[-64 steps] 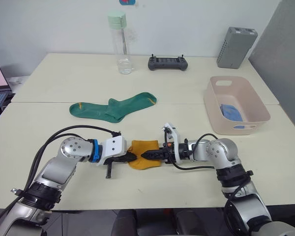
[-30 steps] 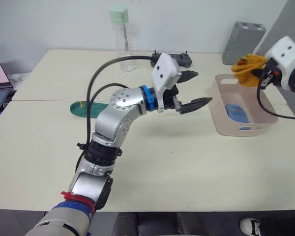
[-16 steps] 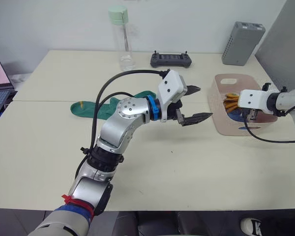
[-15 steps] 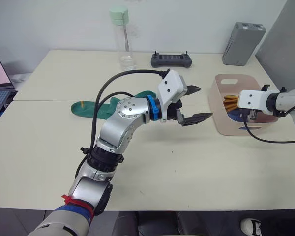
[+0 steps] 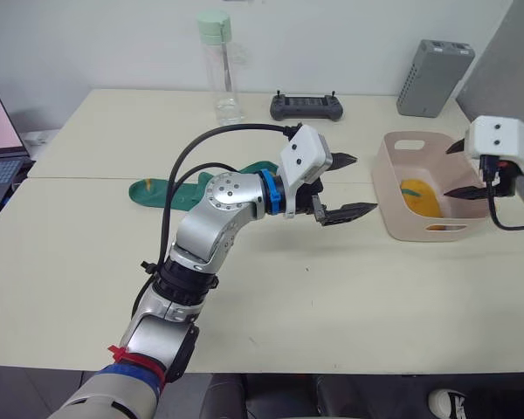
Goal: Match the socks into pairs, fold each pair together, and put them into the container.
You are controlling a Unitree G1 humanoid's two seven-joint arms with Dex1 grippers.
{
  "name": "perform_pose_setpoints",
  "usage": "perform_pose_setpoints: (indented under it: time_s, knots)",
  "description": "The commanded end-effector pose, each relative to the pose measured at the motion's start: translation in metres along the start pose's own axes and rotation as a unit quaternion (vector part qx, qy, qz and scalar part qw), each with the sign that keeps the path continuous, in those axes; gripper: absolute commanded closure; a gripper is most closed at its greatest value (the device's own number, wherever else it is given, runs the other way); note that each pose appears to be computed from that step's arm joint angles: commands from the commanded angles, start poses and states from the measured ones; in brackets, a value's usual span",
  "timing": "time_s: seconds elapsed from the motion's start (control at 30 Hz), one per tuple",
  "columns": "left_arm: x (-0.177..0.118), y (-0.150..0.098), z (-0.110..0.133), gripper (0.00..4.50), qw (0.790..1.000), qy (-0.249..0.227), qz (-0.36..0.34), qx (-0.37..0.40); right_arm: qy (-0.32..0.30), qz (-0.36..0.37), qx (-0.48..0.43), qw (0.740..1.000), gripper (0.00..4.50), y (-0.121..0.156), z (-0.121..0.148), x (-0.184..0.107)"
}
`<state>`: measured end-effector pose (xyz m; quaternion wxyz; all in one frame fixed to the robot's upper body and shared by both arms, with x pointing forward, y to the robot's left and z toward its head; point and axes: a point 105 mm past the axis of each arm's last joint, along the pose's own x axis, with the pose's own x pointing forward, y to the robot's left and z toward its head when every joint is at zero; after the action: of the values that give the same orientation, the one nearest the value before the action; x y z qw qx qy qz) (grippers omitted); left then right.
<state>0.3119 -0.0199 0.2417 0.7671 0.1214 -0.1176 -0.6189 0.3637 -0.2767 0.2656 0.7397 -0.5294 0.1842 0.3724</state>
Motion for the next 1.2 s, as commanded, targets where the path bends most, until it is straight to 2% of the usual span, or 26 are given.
perform_pose_setpoints:
  time_s: [0.03,0.07,0.23,0.4,0.43,0.6,0.73,0.9,1.0,1.1,1.2]
  knots:
    - [0.005,-0.005,0.013,0.0,0.999,-0.02,-0.012,0.021,-0.009,-0.057,-0.003,0.998,0.4,-0.016,0.0,0.003]
    - [0.005,-0.006,0.013,0.0,0.999,-0.02,-0.014,0.023,-0.007,-0.056,-0.004,0.998,0.64,-0.014,-0.002,0.011]
    - [0.007,-0.005,0.014,0.0,0.999,-0.02,-0.013,0.032,-0.025,-0.038,0.022,0.999,2.4,-0.002,-0.008,0.049]
    - [0.009,-0.007,0.014,0.0,0.999,-0.02,-0.014,0.032,0.011,-0.015,0.028,0.999,4.25,0.015,-0.024,0.079]
    - [0.008,-0.008,0.014,0.0,0.999,-0.019,-0.015,0.031,0.023,-0.011,0.03,0.999,4.46,0.018,-0.028,0.084]
    - [0.006,-0.009,0.014,0.0,0.999,-0.017,-0.016,0.031,0.047,-0.024,0.029,0.998,4.46,0.018,-0.036,0.092]
    - [0.0,-0.006,0.012,0.0,0.999,-0.01,-0.01,0.031,0.026,-0.056,0.031,0.998,4.46,-0.003,-0.027,0.072]
    - [-0.02,0.008,0.005,0.0,0.999,0.005,0.026,0.024,-0.061,-0.136,0.049,0.988,4.46,-0.039,0.003,0.036]
    - [-0.042,0.021,-0.004,0.0,0.997,0.02,0.073,0.019,-0.15,-0.177,0.068,0.97,4.46,-0.049,0.033,0.027]
    - [-0.076,0.028,-0.028,0.0,0.989,0.049,0.137,0.002,-0.281,-0.168,0.117,0.938,3.89,-0.024,0.082,0.041]
    - [-0.115,0.027,-0.056,0.0,0.974,0.077,0.213,-0.022,-0.348,-0.136,0.17,0.912,2.86,0.032,0.12,0.067]
